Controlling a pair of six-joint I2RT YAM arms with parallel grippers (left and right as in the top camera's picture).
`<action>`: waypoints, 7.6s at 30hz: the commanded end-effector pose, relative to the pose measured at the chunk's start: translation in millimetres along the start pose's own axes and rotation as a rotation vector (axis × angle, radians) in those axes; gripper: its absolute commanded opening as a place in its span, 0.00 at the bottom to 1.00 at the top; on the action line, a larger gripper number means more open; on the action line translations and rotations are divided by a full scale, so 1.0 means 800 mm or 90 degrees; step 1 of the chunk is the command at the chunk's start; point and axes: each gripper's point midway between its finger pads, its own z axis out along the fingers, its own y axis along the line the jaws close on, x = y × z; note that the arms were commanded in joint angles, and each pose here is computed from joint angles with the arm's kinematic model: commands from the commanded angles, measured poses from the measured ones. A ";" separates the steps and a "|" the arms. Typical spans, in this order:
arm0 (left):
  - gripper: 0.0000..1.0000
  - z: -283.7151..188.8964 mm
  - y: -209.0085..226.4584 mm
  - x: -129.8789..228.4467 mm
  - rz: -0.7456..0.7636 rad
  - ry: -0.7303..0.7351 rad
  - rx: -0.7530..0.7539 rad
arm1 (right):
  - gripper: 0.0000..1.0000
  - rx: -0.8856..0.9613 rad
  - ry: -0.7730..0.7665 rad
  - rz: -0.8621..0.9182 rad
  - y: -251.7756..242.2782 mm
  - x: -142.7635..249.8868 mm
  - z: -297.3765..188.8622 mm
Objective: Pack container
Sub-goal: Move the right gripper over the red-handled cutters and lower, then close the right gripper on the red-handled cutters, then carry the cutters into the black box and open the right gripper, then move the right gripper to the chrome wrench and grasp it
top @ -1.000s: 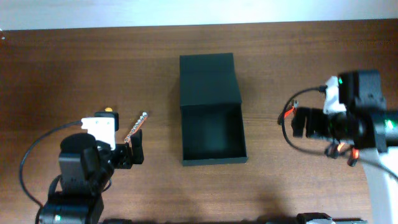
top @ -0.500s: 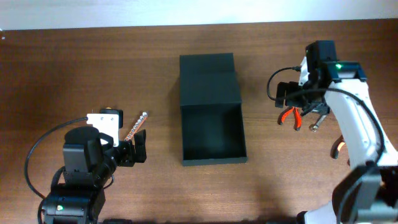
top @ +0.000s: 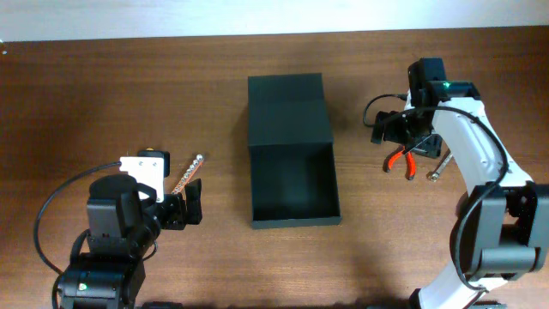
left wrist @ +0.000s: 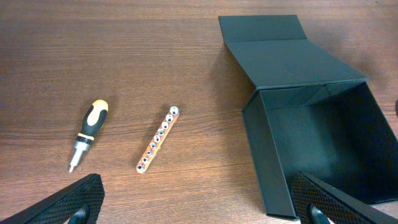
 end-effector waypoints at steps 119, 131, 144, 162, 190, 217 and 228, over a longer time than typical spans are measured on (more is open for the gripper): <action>0.99 -0.006 -0.002 -0.009 -0.004 -0.014 0.005 | 0.04 0.038 0.022 0.004 -0.015 0.011 0.078; 0.99 -0.006 -0.002 -0.009 0.001 -0.014 0.004 | 0.04 -0.042 -0.089 -0.387 0.078 0.051 -0.096; 0.99 -0.006 -0.002 -0.010 0.020 -0.016 0.004 | 0.04 -0.109 -0.045 -0.960 0.213 0.208 -0.101; 0.99 -0.006 -0.002 -0.010 0.020 -0.016 0.004 | 0.04 -0.118 0.123 -0.965 0.242 0.218 0.055; 0.99 -0.006 -0.002 -0.010 0.032 -0.015 0.004 | 0.61 0.030 -0.173 -0.418 0.168 0.006 -0.205; 0.99 -0.006 -0.002 -0.013 0.032 -0.021 0.005 | 0.99 0.071 0.013 0.218 -0.198 -0.081 -0.033; 0.99 -0.006 -0.002 -0.013 0.032 -0.021 0.005 | 0.99 0.072 0.038 0.198 -0.204 -0.045 0.062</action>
